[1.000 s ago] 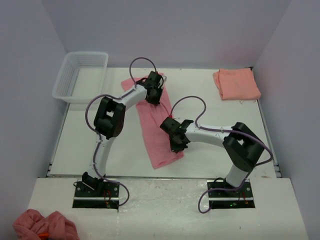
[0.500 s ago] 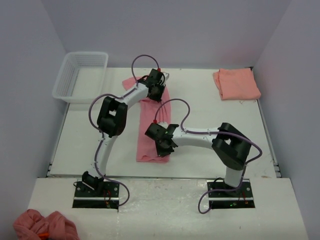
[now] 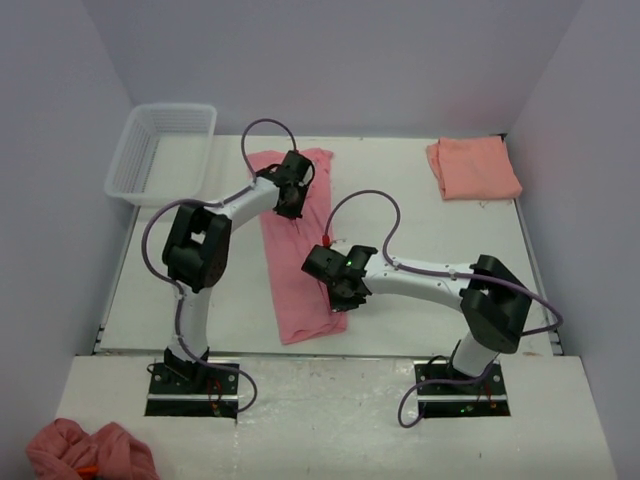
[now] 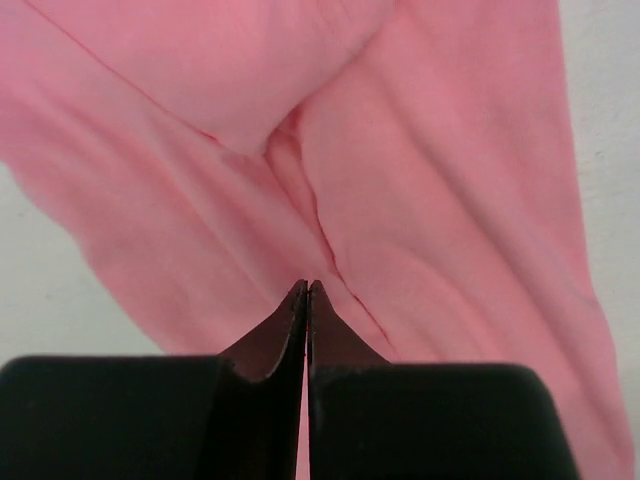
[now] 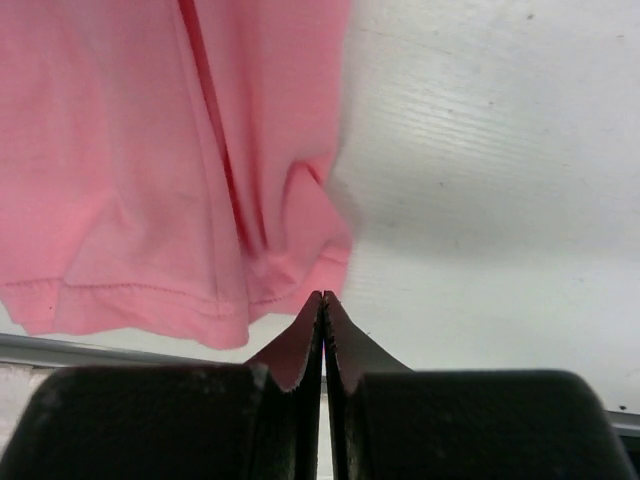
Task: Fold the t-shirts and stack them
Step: Rotate the tshirt 90 degrees
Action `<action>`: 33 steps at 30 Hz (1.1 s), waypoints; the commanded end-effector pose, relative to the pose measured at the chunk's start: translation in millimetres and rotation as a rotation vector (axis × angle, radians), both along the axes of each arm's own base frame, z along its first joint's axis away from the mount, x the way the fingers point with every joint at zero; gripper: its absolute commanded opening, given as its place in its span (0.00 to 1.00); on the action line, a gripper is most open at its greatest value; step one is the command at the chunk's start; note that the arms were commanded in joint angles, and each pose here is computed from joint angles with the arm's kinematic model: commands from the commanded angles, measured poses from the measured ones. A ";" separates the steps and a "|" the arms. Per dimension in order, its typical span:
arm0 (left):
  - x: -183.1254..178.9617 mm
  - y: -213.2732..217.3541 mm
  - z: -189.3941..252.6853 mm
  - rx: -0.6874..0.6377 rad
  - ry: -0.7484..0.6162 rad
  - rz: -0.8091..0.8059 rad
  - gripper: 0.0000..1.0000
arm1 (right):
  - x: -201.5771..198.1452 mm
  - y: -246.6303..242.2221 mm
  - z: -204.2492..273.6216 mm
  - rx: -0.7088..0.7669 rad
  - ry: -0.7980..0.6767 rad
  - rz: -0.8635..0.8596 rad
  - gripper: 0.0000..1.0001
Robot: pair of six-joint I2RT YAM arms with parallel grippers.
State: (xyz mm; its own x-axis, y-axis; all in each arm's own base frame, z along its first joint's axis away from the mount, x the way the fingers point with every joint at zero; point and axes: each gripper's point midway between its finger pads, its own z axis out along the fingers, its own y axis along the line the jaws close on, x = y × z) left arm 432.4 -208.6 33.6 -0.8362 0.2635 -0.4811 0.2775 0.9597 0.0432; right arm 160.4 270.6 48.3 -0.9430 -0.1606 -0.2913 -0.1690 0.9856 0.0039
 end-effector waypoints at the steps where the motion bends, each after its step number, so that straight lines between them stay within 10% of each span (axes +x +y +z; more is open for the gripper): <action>1: 17.4 0.9 65.0 -0.034 -0.170 0.041 0.00 | 6.8 -14.3 23.9 -0.027 -0.079 -0.013 0.00; 12: 24.2 -3.9 93.7 -0.060 -0.200 0.058 0.00 | -5.5 -16.7 28.3 0.039 -0.051 -0.016 0.30; 33: -78.6 6.8 37.4 -0.081 -0.017 0.049 0.00 | -31.0 -5.3 -5.8 0.148 0.037 0.033 0.44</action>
State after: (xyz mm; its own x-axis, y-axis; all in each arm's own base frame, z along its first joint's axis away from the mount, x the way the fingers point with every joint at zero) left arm 350.5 -196.2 53.2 -0.8600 0.2244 -0.4584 0.2474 0.9689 0.0102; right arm 122.0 246.7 32.4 -0.9572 -0.1503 -0.2474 -0.1822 0.9769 0.1114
